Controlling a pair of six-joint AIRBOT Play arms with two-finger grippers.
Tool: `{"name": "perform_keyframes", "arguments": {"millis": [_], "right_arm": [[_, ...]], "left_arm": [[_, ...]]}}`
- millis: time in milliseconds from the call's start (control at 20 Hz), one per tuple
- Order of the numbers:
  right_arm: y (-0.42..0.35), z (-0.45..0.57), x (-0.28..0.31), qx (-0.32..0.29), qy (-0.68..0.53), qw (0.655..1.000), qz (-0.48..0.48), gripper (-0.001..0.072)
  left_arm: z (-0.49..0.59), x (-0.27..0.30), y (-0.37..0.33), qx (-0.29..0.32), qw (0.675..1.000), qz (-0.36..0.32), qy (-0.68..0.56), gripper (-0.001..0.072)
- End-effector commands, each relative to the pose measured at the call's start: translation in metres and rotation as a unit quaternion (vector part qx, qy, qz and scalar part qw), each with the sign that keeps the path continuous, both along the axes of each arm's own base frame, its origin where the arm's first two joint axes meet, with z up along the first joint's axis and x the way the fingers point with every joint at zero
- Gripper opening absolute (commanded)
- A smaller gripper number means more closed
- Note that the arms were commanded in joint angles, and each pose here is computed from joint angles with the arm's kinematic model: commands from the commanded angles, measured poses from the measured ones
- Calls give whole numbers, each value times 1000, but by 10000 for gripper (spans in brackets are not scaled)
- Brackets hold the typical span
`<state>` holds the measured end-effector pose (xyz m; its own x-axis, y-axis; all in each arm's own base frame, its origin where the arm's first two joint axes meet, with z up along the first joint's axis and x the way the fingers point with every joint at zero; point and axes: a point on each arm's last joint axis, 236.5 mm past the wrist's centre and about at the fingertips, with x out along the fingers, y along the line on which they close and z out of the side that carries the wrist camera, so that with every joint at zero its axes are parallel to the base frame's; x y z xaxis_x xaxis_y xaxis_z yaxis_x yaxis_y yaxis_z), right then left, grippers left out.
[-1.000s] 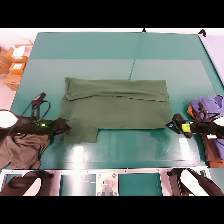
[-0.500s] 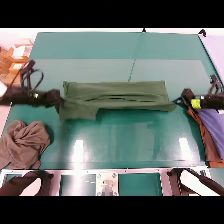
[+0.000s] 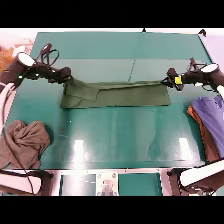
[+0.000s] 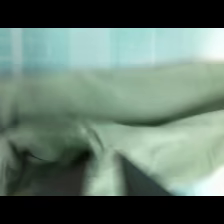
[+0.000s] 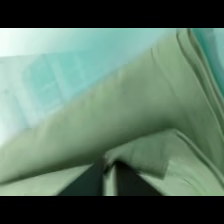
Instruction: Fold the shirts.
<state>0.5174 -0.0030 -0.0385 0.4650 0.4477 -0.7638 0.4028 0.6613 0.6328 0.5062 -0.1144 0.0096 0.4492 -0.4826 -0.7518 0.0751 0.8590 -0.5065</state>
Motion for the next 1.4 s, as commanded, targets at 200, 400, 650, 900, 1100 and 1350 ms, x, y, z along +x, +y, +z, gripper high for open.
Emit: {"name": "perform_keyframes", "arguments": {"millis": [200,400,650,900,1100,1350], "right_arm": [[-48,8,31,20,-10,1000,5,436],[-87,-8,-20,-1,31,997,74,512],[-71,-52,-36,33,53,991,115,510],[-14,-77,-33,71,52,979,183,277],[-5,-41,-30,70,34,971,225,14],[5,67,-43,45,-13,960,276,15]], "left_arm": [[12,52,15,-34,998,24,-46,605],[38,33,24,-56,998,-3,-3,419],[37,23,5,-57,998,-31,9,26],[38,15,-62,-51,995,-83,-7,26],[12,10,-132,-33,991,-125,-22,26],[-59,-18,-242,-23,984,-177,-22,25]]}}
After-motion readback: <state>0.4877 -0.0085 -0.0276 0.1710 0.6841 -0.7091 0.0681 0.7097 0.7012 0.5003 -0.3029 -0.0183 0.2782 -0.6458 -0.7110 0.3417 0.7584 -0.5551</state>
